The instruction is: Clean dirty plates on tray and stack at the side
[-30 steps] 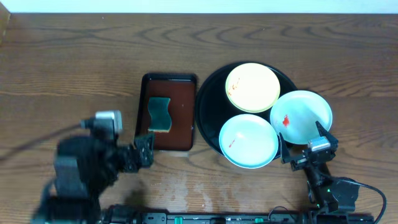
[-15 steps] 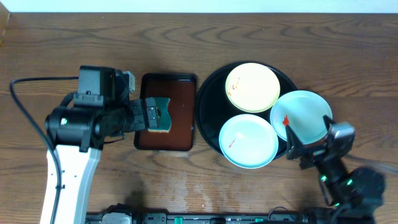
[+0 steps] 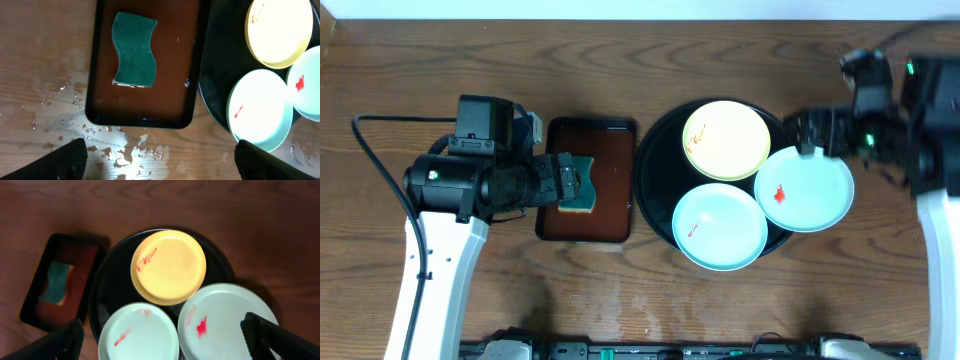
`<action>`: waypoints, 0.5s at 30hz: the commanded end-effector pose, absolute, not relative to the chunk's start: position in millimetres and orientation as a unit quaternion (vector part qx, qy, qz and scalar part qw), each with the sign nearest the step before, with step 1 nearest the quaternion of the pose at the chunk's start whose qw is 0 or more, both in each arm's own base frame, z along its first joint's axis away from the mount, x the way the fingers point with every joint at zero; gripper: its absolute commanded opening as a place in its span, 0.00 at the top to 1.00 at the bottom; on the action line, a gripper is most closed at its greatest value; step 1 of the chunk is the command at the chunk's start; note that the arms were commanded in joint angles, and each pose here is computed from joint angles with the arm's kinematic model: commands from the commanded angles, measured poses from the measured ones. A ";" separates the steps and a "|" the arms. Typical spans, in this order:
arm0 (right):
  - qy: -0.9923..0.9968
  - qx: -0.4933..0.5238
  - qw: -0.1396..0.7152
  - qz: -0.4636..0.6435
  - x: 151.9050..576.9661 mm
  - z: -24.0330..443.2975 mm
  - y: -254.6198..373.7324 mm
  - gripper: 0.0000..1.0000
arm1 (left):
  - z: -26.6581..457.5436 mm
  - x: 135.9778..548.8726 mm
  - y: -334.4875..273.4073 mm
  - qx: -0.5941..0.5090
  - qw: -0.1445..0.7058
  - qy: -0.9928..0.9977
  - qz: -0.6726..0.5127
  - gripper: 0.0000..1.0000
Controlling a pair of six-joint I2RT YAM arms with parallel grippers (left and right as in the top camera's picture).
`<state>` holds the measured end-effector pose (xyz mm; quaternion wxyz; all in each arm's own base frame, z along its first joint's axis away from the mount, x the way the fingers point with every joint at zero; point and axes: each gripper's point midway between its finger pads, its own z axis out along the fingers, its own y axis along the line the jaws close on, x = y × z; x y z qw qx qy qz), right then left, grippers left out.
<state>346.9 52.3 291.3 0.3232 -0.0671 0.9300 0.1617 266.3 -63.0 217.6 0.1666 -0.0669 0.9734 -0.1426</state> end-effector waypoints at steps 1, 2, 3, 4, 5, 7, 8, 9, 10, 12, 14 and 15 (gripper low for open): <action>0.938 -0.064 0.298 0.168 370.8 275.5 56.9 0.24 | 222.1 269.6 -62.1 -0.068 0.173 0.972 -0.143 0.06; 0.942 -0.055 0.288 0.163 376.4 266.3 54.1 0.35 | 222.1 269.6 -62.1 -0.068 0.173 0.972 -0.143 0.06; 0.948 -0.051 0.275 0.155 381.7 254.9 51.9 0.41 | 222.1 269.6 -62.1 -0.068 0.173 0.972 -0.143 0.05; 0.953 -0.047 0.260 0.147 386.3 242.9 49.1 0.50 | 222.1 269.6 -62.1 -0.068 0.173 0.972 -0.143 0.05; 0.958 -0.043 0.246 0.142 390.3 231.4 46.8 0.56 | 222.1 269.7 -62.1 -0.068 0.173 0.972 -0.143 0.05; 0.965 -0.037 0.222 0.135 396.6 211.1 43.8 0.60 | 222.4 270.2 -62.1 -0.068 0.174 0.972 -0.144 0.06; 0.968 -0.035 0.209 0.135 400.5 199.7 43.8 0.57 | 222.3 270.4 -62.1 -0.068 0.175 0.972 -0.143 0.06; 0.970 -0.034 0.199 0.136 404.2 190.3 44.0 0.54 | 222.5 271.0 -62.1 -0.067 0.176 0.972 -0.144 0.06; 0.972 -0.033 0.188 0.137 408.8 178.4 44.4 0.53 | 222.6 271.2 -62.2 -0.067 0.176 0.971 -0.144 0.06; 0.975 -0.033 0.174 0.138 417.9 158.6 46.2 0.53 | 222.9 271.9 -62.2 -0.067 0.178 0.971 -0.144 0.05; 0.976 -0.035 0.165 0.138 427.2 140.1 49.0 0.56 | 222.9 272.0 -62.2 -0.067 0.178 0.971 -0.144 0.06; 0.977 -0.037 0.160 0.139 431.8 130.3 51.0 0.57 | 222.9 272.0 -62.2 -0.067 0.178 0.971 -0.144 0.06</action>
